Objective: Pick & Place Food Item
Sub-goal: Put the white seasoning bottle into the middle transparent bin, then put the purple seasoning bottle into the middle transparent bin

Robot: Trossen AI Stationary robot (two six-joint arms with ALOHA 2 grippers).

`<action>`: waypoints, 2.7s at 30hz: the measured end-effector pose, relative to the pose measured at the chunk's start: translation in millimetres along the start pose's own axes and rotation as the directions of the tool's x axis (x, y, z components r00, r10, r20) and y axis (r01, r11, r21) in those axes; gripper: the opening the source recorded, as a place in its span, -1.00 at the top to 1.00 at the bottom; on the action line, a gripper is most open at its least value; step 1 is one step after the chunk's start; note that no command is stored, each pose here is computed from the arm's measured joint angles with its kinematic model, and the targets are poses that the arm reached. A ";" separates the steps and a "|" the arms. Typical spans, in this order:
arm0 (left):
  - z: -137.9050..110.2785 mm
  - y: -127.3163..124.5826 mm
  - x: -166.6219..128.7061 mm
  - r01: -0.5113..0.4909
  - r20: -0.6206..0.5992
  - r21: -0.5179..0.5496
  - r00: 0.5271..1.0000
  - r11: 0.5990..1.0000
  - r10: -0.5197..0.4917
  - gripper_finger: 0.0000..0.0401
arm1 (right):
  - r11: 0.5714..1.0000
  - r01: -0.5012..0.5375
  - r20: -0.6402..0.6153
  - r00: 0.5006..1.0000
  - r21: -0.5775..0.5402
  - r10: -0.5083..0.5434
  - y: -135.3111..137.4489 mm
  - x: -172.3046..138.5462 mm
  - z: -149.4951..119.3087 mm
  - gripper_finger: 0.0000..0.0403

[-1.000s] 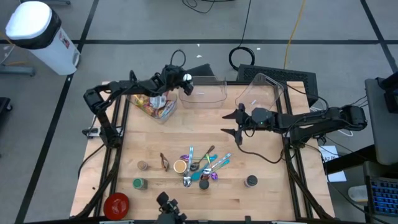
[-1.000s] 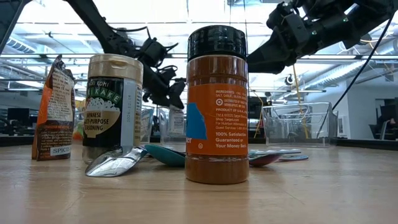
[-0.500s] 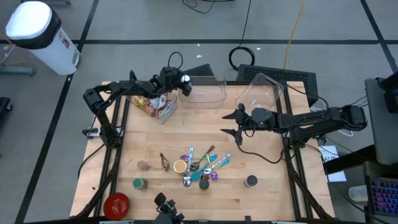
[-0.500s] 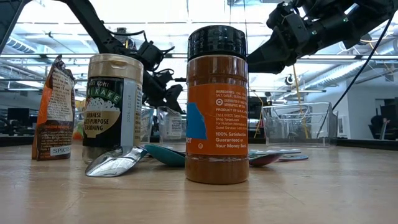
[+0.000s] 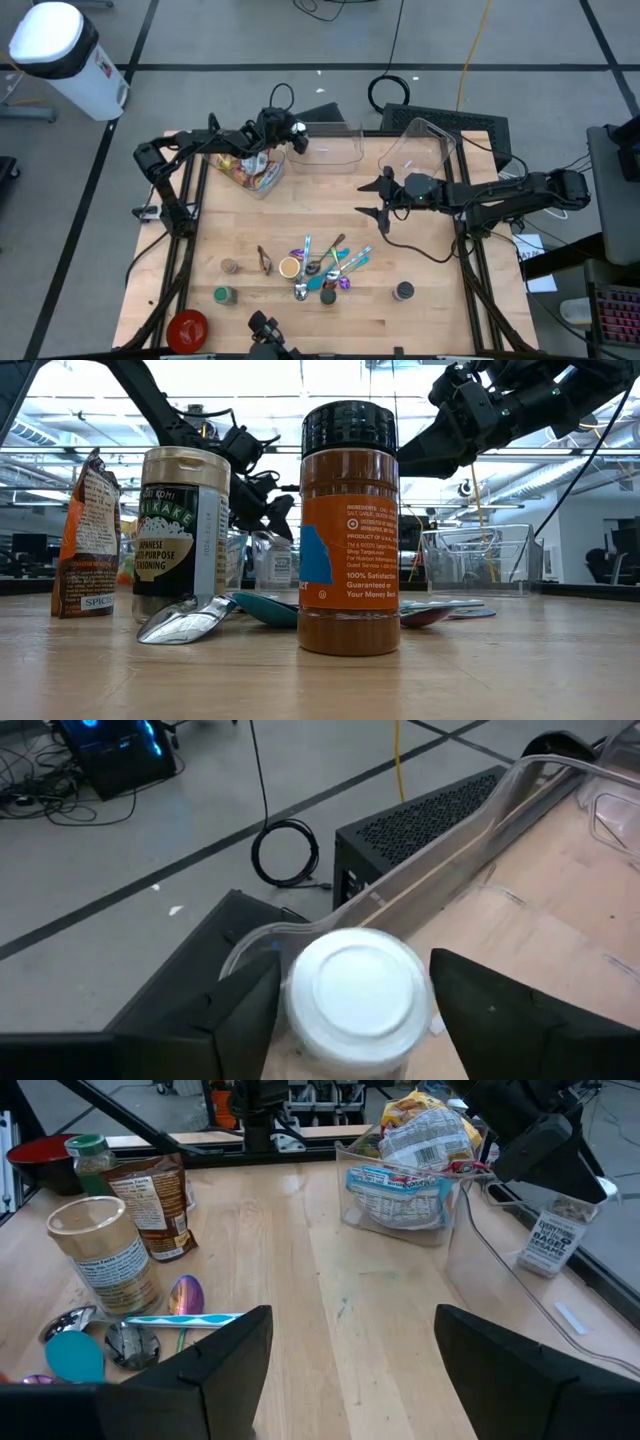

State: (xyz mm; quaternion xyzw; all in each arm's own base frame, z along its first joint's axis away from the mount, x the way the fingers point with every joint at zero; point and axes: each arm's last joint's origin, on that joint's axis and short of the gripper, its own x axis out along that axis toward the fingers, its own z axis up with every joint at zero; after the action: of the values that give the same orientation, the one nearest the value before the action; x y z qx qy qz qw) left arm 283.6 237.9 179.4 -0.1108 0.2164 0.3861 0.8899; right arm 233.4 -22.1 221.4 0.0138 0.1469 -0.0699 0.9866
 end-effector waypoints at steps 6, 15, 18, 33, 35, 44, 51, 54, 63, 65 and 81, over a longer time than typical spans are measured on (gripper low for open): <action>-0.3 -1.7 -0.2 0.001 -0.001 0.005 1.000 1.000 -0.001 -0.29 | 1.000 0.000 0.000 1.000 0.000 0.000 0.0 0.0 0.0 -0.34; 4.4 -1.9 -5.0 0.004 0.013 0.062 1.000 0.998 -0.005 -0.22 | 1.000 0.000 0.000 1.000 0.000 0.000 0.0 0.0 0.0 -0.34; 12.6 -1.7 -13.7 0.005 0.034 0.062 0.999 0.998 -0.007 -0.24 | 1.000 0.000 0.000 1.000 0.000 0.000 0.0 0.0 0.0 -0.34; 53.9 -14.8 -97.4 0.073 0.076 0.046 0.994 0.996 -0.076 -0.27 | 1.000 0.001 -0.001 1.000 0.000 -0.001 0.0 0.0 -0.1 -0.34; 56.8 -20.1 -110.5 0.107 0.076 0.058 0.991 0.993 -0.111 -0.26 | 1.000 0.001 -0.001 1.000 0.000 -0.001 0.0 0.0 -0.1 -0.34; 46.9 -53.9 -168.2 0.292 0.063 0.179 0.950 0.940 -0.307 -0.27 | 1.000 0.001 -0.018 1.000 -0.001 -0.001 0.0 0.0 -1.6 -0.34; 3.6 -50.3 -206.8 0.345 0.197 0.224 0.900 0.912 -0.389 -0.27 | 1.000 0.001 -0.029 1.000 -0.001 -0.001 0.0 0.0 -2.7 -0.34; -9.3 -41.5 -223.5 0.353 0.301 0.217 0.863 0.910 -0.406 -0.27 | 1.000 0.001 -0.029 1.000 0.016 -0.001 0.0 0.0 -2.7 -0.34; -25.9 -23.9 -260.4 0.458 0.411 0.230 0.754 0.859 -0.512 -0.27 | 0.996 0.003 -0.052 0.999 0.094 0.002 0.3 -0.2 -4.9 -0.34; -27.7 -23.3 -262.2 0.483 0.411 0.221 0.741 0.847 -0.531 -0.27 | 0.996 -0.006 -0.054 0.998 0.092 0.011 1.9 -0.3 -5.0 -0.34; -30.8 -28.2 -250.2 0.493 0.358 0.210 0.765 0.844 -0.536 -0.27 | 0.597 -0.797 0.081 0.591 -0.095 0.802 77.2 -22.2 11.7 -0.34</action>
State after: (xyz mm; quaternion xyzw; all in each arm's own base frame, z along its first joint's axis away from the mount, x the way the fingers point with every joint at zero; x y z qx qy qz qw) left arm 142.9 47.7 270.9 -0.0375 0.0094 0.1297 0.9908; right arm 226.7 56.8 239.6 0.0502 0.0697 0.3827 0.9199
